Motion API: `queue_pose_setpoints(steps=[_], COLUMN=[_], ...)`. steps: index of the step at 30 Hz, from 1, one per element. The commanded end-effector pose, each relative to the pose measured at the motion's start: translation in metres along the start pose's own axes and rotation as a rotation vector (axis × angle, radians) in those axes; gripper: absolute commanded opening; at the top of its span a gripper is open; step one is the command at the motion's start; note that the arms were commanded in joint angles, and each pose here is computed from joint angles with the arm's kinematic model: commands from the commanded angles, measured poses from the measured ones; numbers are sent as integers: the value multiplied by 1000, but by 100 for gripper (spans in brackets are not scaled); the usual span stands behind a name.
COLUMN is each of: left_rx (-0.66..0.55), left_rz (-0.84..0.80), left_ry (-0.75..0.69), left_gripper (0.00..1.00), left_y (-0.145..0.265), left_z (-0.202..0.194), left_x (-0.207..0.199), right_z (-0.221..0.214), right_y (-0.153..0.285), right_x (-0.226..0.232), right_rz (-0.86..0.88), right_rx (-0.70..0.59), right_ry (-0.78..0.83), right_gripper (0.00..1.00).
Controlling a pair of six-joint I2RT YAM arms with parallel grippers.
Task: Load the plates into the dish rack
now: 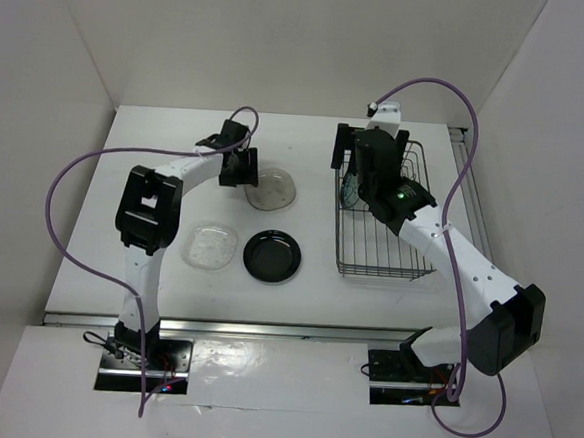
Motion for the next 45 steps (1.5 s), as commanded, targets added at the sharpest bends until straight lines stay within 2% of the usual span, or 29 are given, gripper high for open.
queue_pose_setpoints(steps=[1,7,11,13,15,16,19,21,22,23,25,26,27,28,31,32,38,45], left_rx=[25,27,47,54,62,71,75,16,-16,-82,-127,-181,-241,-227,-221,-256,-291,-299], left_rz=[-28,-50,-48,-56,-51,-45,-60,-62,-94,-145,-310,-406,-493,-623,-834,-877,-959,-908], left_ry=[8,17,18,18,18,28,38,84,99,111,68,27,-33,-96,-250,-282,-306,-282], left_gripper=[71,45,41,29,3,0,0,0,0,0,0,0,0,0,0,0,0,0], left_y=[-8,-5,-6,-8,-10,-11,-1,18,32,63,101,119,151,168,206,225,241,240], left_z=[4,10,8,8,8,9,14,33,41,55,67,76,83,81,76,75,58,48], left_x=[-1,-8,-7,-8,-8,-9,-7,0,-1,1,-5,-11,-13,-21,-32,-34,-32,-41], right_z=[13,11,11,11,11,11,10,9,7,12,5,11,6,11,11,11,16,25], right_y=[9,9,11,11,12,12,15,12,9,15,21,20,20,25,19,20,24,29], right_x=[-1,3,2,3,1,1,5,7,10,8,12,6,4,4,-1,0,0,-4], right_rz=[12,30,31,40,40,40,106,190,291,348,520,542,578,652,688,709,800,885], right_rx=[-39,-40,-48,-48,-56,-56,-60,-69,-84,-122,-162,-229,-236,-267,-276,-277,-337,-358], right_ry=[-31,-28,-43,-43,-49,-49,-50,-10,-7,-23,-17,-37,-46,-43,-41,-38,-65,-92], right_gripper=[100,100,100,100,100,100,100,100,100,100,100,100,100,100,100,100,100,100])
Point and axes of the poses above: each gripper's point midway between its finger pads, its own y axis back along the fingers, its own x axis along the line the jaws close on, z = x × y, the point moved 10 cm from there along y, back along the fingers, and after that the axes turned 11 degrees about y, right-handed, at the moved point
